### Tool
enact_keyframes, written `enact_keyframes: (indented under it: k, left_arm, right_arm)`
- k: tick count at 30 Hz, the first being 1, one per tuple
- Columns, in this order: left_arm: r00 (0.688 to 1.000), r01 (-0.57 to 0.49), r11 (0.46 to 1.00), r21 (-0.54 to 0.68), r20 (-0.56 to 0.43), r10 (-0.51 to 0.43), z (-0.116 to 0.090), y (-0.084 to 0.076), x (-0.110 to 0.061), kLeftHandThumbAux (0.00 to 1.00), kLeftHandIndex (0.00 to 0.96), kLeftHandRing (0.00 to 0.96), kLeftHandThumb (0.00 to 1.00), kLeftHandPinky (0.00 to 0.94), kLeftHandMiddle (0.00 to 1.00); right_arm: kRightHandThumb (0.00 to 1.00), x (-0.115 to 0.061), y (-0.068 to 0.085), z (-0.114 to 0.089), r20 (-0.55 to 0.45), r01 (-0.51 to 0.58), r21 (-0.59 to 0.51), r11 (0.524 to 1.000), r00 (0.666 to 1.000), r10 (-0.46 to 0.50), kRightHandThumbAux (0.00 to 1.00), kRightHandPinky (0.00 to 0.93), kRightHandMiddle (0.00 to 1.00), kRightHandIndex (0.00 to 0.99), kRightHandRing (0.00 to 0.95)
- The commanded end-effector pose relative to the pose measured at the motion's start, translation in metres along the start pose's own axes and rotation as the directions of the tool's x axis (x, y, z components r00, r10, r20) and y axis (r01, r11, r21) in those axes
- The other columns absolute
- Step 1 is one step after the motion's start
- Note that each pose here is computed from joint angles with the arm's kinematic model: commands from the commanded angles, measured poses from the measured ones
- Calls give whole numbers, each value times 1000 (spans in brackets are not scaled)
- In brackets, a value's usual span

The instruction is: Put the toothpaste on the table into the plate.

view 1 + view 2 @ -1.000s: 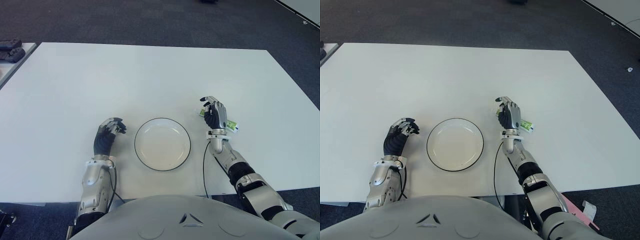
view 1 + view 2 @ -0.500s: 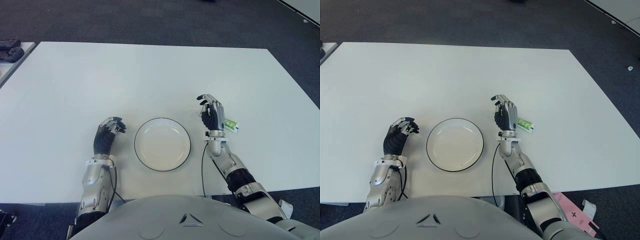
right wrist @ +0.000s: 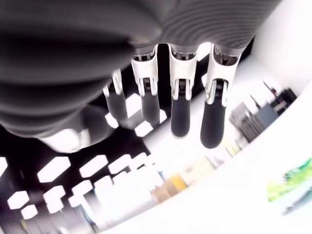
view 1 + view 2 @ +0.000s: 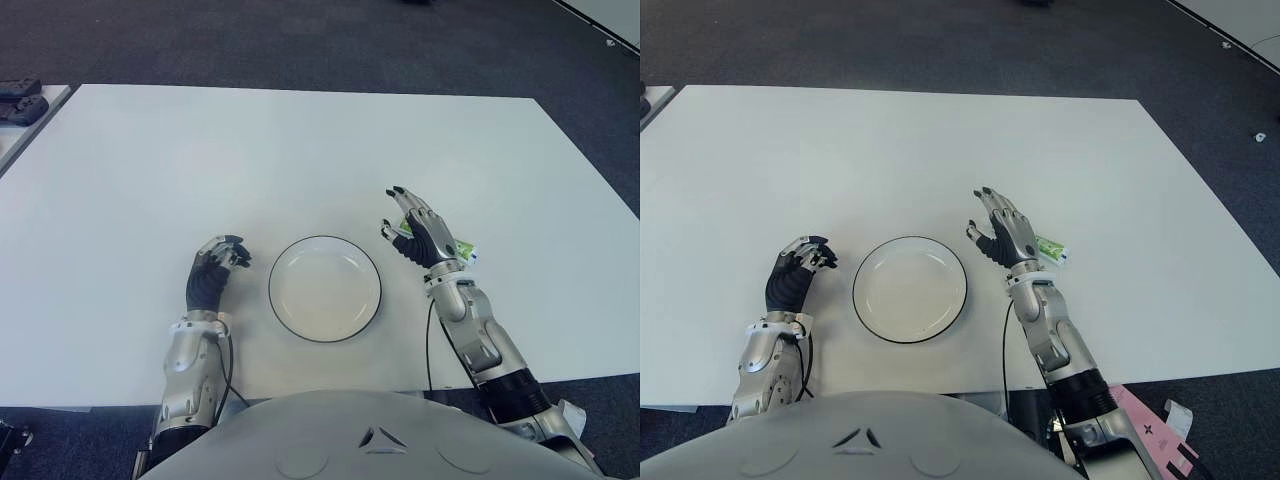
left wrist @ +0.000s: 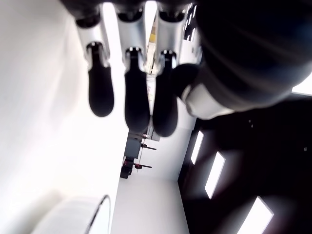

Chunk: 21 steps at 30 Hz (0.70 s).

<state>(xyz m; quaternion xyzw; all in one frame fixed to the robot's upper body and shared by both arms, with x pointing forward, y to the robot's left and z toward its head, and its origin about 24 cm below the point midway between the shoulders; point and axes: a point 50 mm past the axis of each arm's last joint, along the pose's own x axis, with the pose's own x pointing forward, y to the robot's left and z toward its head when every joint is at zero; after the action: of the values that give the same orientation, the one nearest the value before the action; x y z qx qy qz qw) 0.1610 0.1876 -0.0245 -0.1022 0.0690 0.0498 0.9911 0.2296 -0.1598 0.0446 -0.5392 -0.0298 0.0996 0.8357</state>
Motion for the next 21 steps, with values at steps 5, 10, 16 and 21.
enact_keyframes:
  k: [5, 10, 16, 21]
  left_arm:
    - [993, -5, 1000, -4, -118, 5, -19, 4, -9, 718, 436, 543, 714, 518, 562]
    - [992, -22, 1000, -6, -127, 21, -20, 4, -9, 717, 436, 549, 715, 523, 567]
    - [991, -31, 999, -14, -133, 29, -20, 5, -10, 716, 437, 552, 716, 527, 571]
    - [991, -33, 999, -24, -134, 30, -20, 5, -10, 716, 437, 555, 716, 533, 573]
  right_arm:
    - [507, -3, 0, -9, -130, -146, -102, 984, 983, 133, 211, 1, 0, 0, 0]
    - [504, -4, 1, -10, -144, -132, -122, 984, 983, 114, 178, 0, 0, 0, 0]
    - [521, -5, 0, -12, -157, -115, -151, 982, 983, 91, 159, 0, 0, 0, 0]
    - [560, -6, -1, -16, -180, -116, -200, 973, 980, 80, 164, 0, 0, 0, 0]
